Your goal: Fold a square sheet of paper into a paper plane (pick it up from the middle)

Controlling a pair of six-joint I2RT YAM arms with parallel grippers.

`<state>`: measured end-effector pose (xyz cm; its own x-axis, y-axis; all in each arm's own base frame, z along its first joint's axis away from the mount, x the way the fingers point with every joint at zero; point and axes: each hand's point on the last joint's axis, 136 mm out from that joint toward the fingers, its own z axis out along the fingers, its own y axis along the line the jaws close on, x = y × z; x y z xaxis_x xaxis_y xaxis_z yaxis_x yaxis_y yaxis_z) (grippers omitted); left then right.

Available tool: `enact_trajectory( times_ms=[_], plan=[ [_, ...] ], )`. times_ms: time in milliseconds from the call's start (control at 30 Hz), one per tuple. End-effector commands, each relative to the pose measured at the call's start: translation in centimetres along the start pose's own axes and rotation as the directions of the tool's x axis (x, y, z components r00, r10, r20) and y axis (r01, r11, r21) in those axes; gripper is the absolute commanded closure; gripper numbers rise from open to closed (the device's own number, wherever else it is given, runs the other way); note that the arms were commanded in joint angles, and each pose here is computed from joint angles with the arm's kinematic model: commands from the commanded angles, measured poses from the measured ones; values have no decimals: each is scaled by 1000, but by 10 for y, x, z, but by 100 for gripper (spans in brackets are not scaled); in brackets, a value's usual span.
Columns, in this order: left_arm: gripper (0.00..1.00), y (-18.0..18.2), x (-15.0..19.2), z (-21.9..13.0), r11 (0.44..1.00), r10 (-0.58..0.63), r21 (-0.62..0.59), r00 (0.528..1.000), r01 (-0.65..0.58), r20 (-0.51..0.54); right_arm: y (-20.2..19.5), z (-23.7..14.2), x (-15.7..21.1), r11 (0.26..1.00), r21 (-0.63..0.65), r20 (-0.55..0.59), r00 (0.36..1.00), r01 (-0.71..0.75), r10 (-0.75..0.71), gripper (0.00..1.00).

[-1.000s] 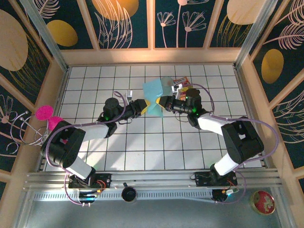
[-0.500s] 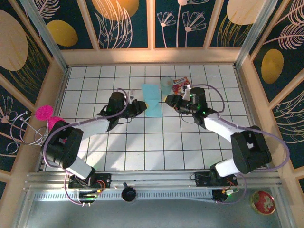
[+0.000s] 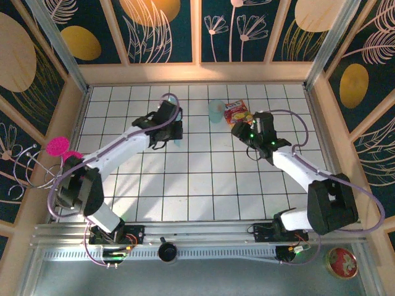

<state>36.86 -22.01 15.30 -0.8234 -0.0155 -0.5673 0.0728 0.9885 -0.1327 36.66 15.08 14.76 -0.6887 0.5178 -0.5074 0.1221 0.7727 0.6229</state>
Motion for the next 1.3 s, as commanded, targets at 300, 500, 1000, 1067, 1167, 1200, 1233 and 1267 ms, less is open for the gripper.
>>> enact_trajectory(
  times_ms=[300, 500, 1000, 1067, 1167, 1200, 1233, 1267],
  plan=[
    [93, 16, 61, 49, 855, 232, -408, 939, -322, -254, -35, -32, 4, 997, 70, 85, 996, -17, 11, 50],
    [80, -39, 68, 78, 955, 167, -206, 962, -212, -218, -43, -38, 7, 997, 78, 84, 996, -18, 12, 49],
    [37, -65, 41, 54, 987, -63, 145, 995, 73, -72, 3, -6, 45, 995, -85, -129, 989, 56, -67, 50],
    [30, -48, 34, 46, 979, -121, 160, 992, 127, -46, 24, 8, 58, 989, -128, -170, 981, 72, -94, 52],
    [20, -18, 23, 32, 971, -195, 144, 981, 191, 12, 57, 27, 77, 978, -192, -231, 966, 76, -121, 57],
    [15, -9, 22, 28, 971, -209, 130, 977, 203, 35, 68, 34, 86, 973, -219, -252, 959, 76, -132, 58],
    [11, 0, 22, 24, 970, -221, 118, 974, 214, 54, 81, 41, 96, 966, -246, -273, 951, 79, -147, 60],
    [7, 9, 22, 22, 969, -231, 105, 971, 223, 70, 90, 48, 104, 963, -260, -292, 944, 78, -155, 61]
  ],
)
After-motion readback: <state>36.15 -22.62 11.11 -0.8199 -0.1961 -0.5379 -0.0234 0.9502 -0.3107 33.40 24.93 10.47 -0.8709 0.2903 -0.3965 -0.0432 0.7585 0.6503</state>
